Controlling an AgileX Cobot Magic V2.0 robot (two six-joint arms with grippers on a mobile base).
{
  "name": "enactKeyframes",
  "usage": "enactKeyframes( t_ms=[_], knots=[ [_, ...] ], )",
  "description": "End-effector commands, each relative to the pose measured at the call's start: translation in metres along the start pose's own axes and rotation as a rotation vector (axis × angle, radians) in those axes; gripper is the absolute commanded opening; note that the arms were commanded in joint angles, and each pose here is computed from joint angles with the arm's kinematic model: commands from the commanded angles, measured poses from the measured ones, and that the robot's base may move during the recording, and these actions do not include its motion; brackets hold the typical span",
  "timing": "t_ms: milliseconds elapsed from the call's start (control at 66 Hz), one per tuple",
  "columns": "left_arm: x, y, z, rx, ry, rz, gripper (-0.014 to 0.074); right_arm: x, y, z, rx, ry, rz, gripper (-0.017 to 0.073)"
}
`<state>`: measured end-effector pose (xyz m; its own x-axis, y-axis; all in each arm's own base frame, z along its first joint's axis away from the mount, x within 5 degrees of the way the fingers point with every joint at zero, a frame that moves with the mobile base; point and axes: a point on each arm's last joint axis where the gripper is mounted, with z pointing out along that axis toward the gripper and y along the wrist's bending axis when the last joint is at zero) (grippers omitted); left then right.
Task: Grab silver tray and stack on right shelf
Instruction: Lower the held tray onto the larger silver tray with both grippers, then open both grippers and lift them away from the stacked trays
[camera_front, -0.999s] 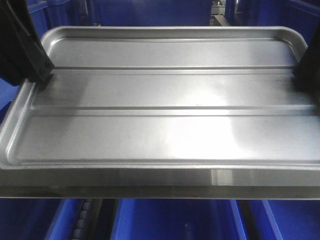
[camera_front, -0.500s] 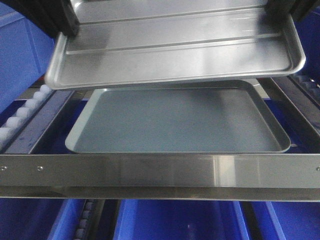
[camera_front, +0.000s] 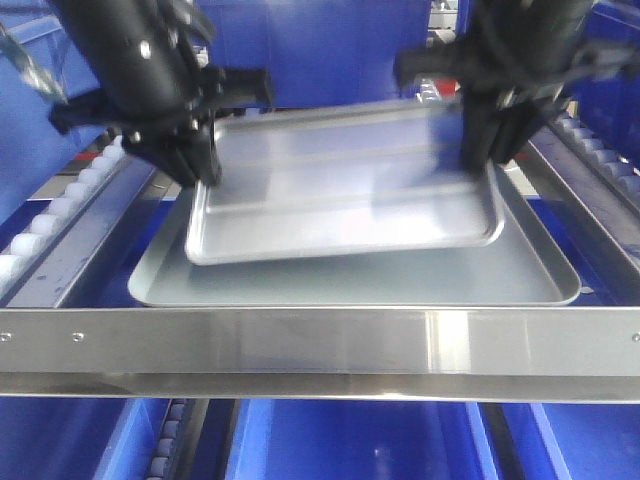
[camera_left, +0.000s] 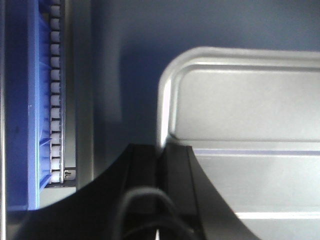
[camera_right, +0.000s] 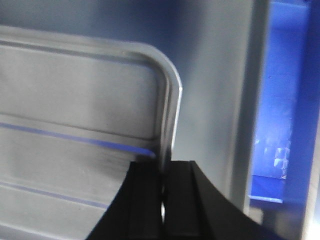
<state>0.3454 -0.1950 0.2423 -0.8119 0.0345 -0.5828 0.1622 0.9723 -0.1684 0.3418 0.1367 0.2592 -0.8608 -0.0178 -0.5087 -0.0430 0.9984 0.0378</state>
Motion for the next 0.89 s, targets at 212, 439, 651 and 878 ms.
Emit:
enactKeyframes(
  t_ms=[212, 439, 651, 878],
  knots=[
    [-0.032, 0.003, -0.008, 0.006, -0.122, 0.014, -0.0092, -0.017, -0.018, 0.014, 0.051, -0.053, -0.025, 0.0059],
    [-0.031, 0.003, -0.007, 0.001, -0.115, 0.034, -0.009, -0.025, -0.019, 0.006, 0.061, -0.06, -0.013, 0.0111],
    [-0.03, 0.004, -0.006, 0.0, -0.102, 0.025, 0.0194, -0.036, -0.019, -0.006, 0.073, -0.066, 0.0, 0.0463],
    [-0.031, 0.004, -0.008, -0.013, -0.089, 0.026, 0.0465, -0.036, -0.02, -0.007, 0.079, -0.058, 0.001, 0.0561]
  ],
)
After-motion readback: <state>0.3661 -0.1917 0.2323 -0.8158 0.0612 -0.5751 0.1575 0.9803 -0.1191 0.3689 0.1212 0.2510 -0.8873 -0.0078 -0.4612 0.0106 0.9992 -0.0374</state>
